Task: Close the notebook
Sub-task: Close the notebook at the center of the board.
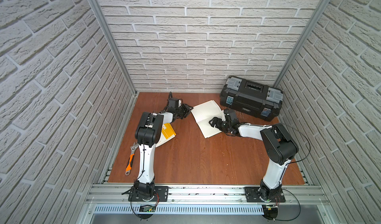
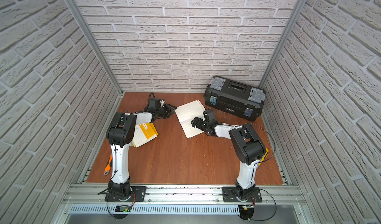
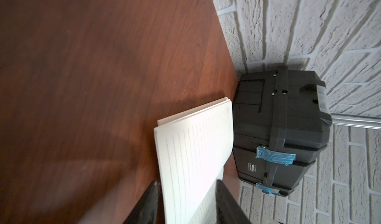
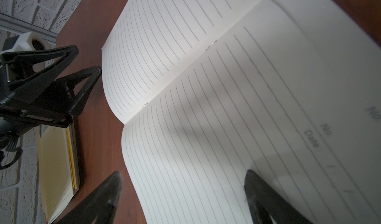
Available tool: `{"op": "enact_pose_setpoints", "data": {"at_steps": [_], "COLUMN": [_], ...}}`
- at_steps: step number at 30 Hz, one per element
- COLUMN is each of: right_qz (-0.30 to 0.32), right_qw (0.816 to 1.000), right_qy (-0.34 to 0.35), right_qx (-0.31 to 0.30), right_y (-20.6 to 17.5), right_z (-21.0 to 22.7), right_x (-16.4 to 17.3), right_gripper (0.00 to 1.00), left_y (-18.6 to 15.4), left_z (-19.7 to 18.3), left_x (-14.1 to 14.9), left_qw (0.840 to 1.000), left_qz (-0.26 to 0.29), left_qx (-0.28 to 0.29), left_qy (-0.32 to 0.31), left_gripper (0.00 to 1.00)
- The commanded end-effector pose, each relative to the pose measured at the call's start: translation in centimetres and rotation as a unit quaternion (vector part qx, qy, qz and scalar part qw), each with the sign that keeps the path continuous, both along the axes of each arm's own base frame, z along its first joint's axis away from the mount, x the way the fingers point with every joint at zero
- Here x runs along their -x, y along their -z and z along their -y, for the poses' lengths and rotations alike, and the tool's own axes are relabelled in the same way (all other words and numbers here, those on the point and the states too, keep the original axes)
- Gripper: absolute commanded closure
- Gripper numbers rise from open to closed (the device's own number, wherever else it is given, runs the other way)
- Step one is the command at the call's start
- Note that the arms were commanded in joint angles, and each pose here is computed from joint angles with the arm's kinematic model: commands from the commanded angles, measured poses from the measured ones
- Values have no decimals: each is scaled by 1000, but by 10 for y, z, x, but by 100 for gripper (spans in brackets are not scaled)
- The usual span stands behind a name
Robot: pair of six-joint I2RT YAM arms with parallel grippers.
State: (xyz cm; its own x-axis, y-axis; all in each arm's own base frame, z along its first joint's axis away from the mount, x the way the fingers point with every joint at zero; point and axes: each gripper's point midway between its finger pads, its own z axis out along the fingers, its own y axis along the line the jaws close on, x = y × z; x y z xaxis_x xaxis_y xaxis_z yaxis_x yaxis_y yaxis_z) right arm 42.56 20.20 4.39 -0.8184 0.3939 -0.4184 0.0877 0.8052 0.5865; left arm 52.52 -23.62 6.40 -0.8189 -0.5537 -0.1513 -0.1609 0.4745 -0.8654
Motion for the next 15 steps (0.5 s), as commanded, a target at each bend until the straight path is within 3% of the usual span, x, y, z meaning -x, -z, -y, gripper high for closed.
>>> {"op": "enact_pose_setpoints", "data": {"at_steps": [1, 15], "right_qz": [-44, -45], "right_qw": [999, 999], "right_qy": [0, -2], "right_qx": [5, 3], "right_y": [27, 27], "right_z": [5, 4], "right_x": [18, 21], "right_gripper": [7, 8], "left_y": [-7, -9], "left_z": [15, 18], "left_x": [-5, 4], "left_qw": [1000, 999], "left_qz": [22, 20], "left_qx": [13, 13], "left_qy": [16, 24], "left_gripper": [55, 55]}}
